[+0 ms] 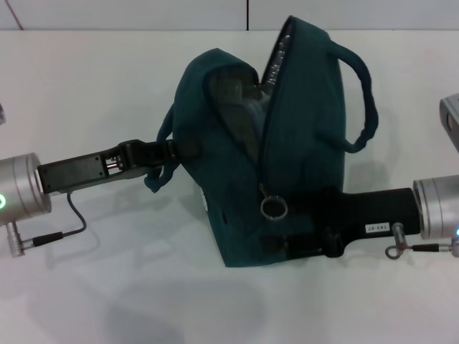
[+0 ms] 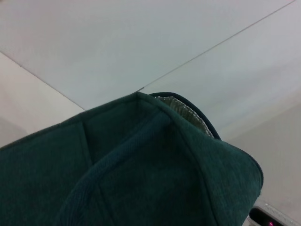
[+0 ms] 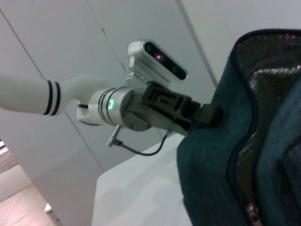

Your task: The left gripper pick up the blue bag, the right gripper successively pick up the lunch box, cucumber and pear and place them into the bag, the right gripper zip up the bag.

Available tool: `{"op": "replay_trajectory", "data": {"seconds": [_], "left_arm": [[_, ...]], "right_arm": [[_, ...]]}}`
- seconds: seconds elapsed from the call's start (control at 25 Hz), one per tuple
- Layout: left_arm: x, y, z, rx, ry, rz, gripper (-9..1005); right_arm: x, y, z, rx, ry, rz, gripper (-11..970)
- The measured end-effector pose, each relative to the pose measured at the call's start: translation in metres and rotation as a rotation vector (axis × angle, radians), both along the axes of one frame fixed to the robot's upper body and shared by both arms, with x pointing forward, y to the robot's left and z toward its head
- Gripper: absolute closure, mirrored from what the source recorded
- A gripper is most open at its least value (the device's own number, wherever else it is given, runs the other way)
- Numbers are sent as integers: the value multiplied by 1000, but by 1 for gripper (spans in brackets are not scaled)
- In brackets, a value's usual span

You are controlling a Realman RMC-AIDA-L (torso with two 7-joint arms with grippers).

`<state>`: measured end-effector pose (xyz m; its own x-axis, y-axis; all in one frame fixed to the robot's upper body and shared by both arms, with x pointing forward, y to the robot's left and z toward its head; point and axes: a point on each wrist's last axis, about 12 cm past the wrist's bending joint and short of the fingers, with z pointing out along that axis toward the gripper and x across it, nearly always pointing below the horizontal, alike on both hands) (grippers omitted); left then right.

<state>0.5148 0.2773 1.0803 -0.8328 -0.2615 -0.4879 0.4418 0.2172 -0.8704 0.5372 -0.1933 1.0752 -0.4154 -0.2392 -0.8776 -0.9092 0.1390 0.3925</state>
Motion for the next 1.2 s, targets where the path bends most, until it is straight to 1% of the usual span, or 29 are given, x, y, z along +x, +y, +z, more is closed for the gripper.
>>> {"op": "replay_trajectory", "data": {"seconds": [0.12,0.32,1.04,1.2], "left_arm": [[0,1,0,3,-1,3,910],[1,2,1,6,-3,5,909],[0,5,0,10,-3,12,908],[-1,4,-1,9,-4,11,908]], "right_arm": [[-2,2,-1,-5,3,21,266],[2,2,-1,3,-6,-22,265],[-1,-2,-3,20,1,-52,395],[0,-2,-3,34,2,-66,559]]}}
